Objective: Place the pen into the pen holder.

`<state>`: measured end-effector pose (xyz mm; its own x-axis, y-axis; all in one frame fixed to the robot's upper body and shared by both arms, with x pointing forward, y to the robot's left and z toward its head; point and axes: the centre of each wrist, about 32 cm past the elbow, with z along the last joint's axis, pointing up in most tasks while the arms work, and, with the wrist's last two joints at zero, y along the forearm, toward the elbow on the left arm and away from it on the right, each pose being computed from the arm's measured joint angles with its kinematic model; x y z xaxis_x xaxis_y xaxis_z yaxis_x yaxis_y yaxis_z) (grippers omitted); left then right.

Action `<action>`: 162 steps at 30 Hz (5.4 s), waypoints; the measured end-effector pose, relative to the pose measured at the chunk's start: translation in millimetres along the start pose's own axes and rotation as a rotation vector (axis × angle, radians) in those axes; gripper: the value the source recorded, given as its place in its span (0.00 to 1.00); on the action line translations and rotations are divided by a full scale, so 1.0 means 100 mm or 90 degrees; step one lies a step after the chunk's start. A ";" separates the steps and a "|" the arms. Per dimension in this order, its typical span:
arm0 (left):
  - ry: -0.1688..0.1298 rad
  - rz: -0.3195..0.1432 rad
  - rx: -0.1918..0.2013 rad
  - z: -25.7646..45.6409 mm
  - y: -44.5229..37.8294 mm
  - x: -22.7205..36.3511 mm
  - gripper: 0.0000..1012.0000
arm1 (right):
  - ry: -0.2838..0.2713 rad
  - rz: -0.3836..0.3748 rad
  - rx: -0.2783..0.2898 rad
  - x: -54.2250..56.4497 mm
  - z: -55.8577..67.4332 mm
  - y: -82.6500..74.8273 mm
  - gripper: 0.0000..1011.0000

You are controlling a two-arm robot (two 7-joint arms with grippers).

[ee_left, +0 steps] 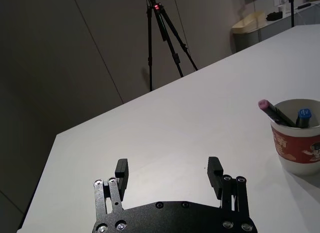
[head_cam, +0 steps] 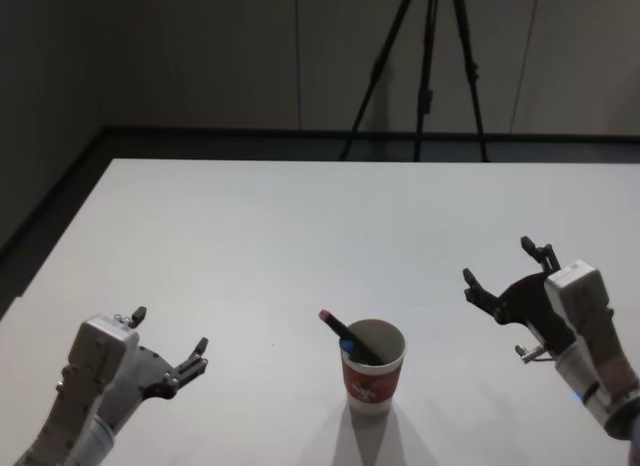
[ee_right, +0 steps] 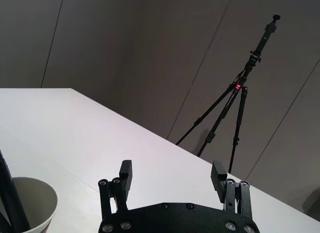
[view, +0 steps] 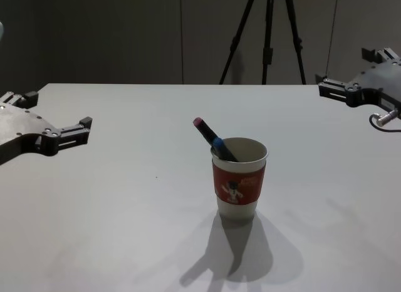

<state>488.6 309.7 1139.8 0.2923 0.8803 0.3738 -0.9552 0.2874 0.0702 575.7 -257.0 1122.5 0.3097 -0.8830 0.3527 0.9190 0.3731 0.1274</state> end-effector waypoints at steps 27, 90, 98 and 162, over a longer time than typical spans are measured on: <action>0.000 0.000 0.000 0.000 0.000 0.000 0.99 | -0.024 -0.069 -0.044 -0.03 0.02 -0.26 0.99; 0.000 0.000 0.000 0.000 0.000 0.000 0.99 | -0.015 -0.009 -0.139 0.25 0.22 -0.97 0.99; 0.000 0.000 0.000 0.000 0.000 0.000 0.99 | -0.015 -0.009 -0.139 0.25 0.22 -0.97 0.99; 0.000 0.000 0.000 0.000 0.000 0.000 0.99 | -0.015 -0.009 -0.139 0.26 0.22 -0.97 0.99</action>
<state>488.6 309.7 1139.8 0.2924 0.8803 0.3737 -0.9552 0.2874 0.0703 488.6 -309.7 1139.7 0.2924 -0.8802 0.3738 0.9552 0.2874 -0.0704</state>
